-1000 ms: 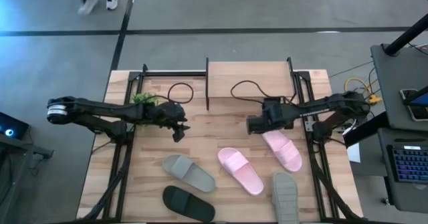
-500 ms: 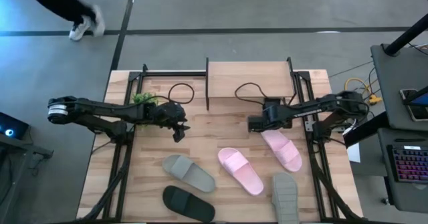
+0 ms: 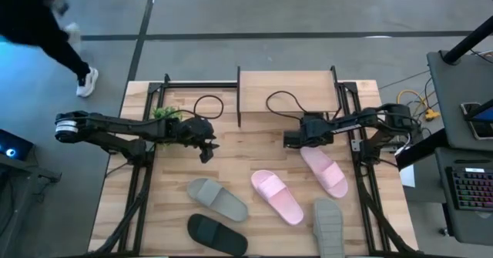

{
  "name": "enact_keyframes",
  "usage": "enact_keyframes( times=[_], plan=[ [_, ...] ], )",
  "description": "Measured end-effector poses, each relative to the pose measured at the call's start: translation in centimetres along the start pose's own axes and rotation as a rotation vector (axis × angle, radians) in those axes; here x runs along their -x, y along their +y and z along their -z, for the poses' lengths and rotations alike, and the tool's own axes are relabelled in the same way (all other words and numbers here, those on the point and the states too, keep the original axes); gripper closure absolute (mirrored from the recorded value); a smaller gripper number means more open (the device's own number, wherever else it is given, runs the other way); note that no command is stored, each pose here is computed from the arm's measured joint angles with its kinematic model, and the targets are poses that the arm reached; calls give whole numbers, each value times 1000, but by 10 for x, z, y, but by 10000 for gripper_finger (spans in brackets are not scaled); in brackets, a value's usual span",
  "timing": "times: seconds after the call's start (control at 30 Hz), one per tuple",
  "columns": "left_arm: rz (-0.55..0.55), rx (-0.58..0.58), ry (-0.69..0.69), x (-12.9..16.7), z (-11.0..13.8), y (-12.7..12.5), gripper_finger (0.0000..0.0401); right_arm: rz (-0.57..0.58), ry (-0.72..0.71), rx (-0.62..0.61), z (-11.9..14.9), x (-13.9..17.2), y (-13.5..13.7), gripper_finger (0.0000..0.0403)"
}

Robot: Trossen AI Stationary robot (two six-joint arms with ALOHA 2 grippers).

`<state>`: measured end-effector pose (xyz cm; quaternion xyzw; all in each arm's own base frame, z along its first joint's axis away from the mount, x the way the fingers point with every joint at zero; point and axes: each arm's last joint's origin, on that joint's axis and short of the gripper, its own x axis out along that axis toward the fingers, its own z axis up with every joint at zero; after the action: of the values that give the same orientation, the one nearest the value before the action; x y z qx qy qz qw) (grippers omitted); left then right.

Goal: Pick and place slides into the shelf
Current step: Move the top black slipper under the shelf

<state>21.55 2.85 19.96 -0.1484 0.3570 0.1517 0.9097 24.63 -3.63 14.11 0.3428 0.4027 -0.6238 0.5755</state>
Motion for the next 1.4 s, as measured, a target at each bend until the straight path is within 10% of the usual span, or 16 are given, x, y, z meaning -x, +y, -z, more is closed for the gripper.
enact_keyframes(
  times=[1.03, 1.4],
  plan=[
    [-22, 0, -13, 0, 0, 1, 228, 206, -116, 24, -8, -19, -12, 394],
    [-22, -1, -12, 0, 0, 1, 228, 77, -69, 117, -10, -14, 6, 394]
  ],
)
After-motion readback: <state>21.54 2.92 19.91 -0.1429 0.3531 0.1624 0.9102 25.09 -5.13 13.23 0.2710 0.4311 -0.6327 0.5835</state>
